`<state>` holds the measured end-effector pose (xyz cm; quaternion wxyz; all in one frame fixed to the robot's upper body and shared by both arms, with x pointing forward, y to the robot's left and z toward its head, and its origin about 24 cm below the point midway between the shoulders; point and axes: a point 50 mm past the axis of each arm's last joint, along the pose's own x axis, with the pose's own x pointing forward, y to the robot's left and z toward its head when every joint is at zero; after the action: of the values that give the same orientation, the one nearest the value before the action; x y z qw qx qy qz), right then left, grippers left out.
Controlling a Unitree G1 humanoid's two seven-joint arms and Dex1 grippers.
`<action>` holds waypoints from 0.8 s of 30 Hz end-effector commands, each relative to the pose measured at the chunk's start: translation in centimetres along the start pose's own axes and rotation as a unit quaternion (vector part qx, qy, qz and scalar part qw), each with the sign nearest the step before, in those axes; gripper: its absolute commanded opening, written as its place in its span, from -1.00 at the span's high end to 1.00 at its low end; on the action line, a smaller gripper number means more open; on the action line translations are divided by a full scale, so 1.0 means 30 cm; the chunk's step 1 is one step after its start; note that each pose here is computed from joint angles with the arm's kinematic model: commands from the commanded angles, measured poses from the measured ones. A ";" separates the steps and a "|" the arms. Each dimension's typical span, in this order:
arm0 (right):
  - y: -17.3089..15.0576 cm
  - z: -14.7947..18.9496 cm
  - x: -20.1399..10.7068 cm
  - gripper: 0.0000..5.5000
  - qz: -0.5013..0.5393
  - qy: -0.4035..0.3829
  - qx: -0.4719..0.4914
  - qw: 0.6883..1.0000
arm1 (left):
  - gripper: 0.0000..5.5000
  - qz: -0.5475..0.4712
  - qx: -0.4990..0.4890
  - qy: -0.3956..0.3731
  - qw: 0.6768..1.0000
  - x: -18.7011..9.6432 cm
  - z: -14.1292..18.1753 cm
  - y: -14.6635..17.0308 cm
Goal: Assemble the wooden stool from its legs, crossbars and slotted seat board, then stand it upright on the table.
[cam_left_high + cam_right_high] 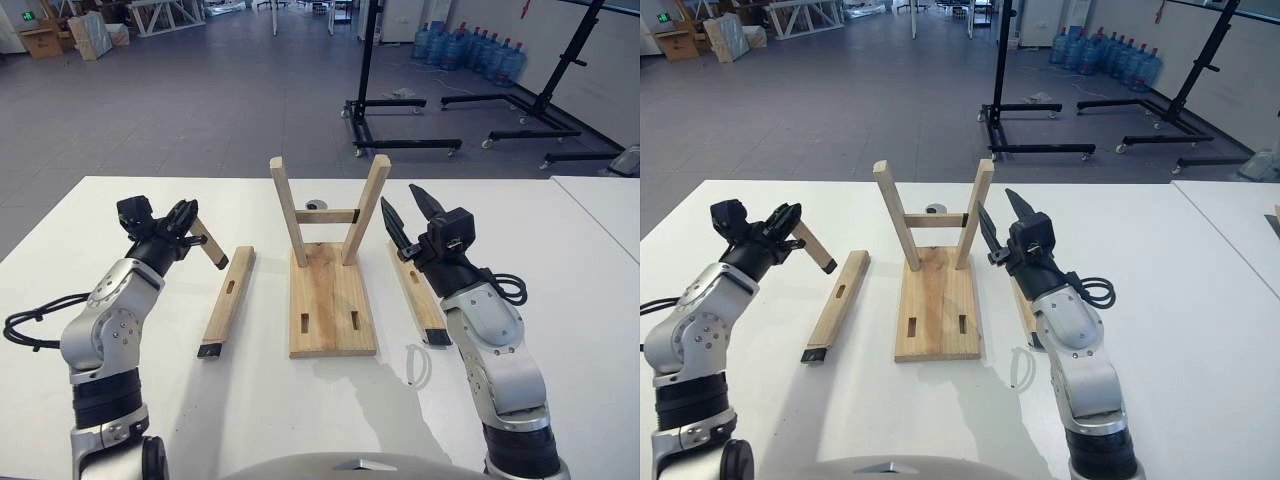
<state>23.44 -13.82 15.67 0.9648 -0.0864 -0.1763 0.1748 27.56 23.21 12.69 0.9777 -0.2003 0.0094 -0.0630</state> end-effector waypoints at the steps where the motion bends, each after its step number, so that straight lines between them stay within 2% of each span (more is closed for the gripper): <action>1: 0.003 -0.006 0.001 0.15 0.000 0.003 0.002 1.000 | 0.86 0.023 -0.031 0.010 0.999 -0.029 -0.078 0.012; 7: 0.005 -0.006 0.004 0.15 0.001 0.002 0.003 1.000 | 0.86 0.054 -0.033 0.018 0.998 -0.058 -0.154 0.030; 13: 0.012 -0.007 0.005 0.15 0.006 0.002 0.006 1.000 | 0.86 0.075 -0.021 0.001 0.997 -0.039 -0.143 0.054; 17: 0.015 -0.007 0.007 0.15 0.005 0.001 0.008 1.000 | 0.86 0.070 -0.005 0.013 0.997 -0.031 -0.174 0.041; 24: 0.022 -0.006 0.009 0.15 0.006 0.000 0.010 1.000 | 0.86 0.053 0.024 -0.001 0.998 0.000 -0.162 0.024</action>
<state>23.43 -13.21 15.48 0.9645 -0.0755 -0.1747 0.1828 27.12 21.98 7.96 0.9827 -0.1848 0.0121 -0.0091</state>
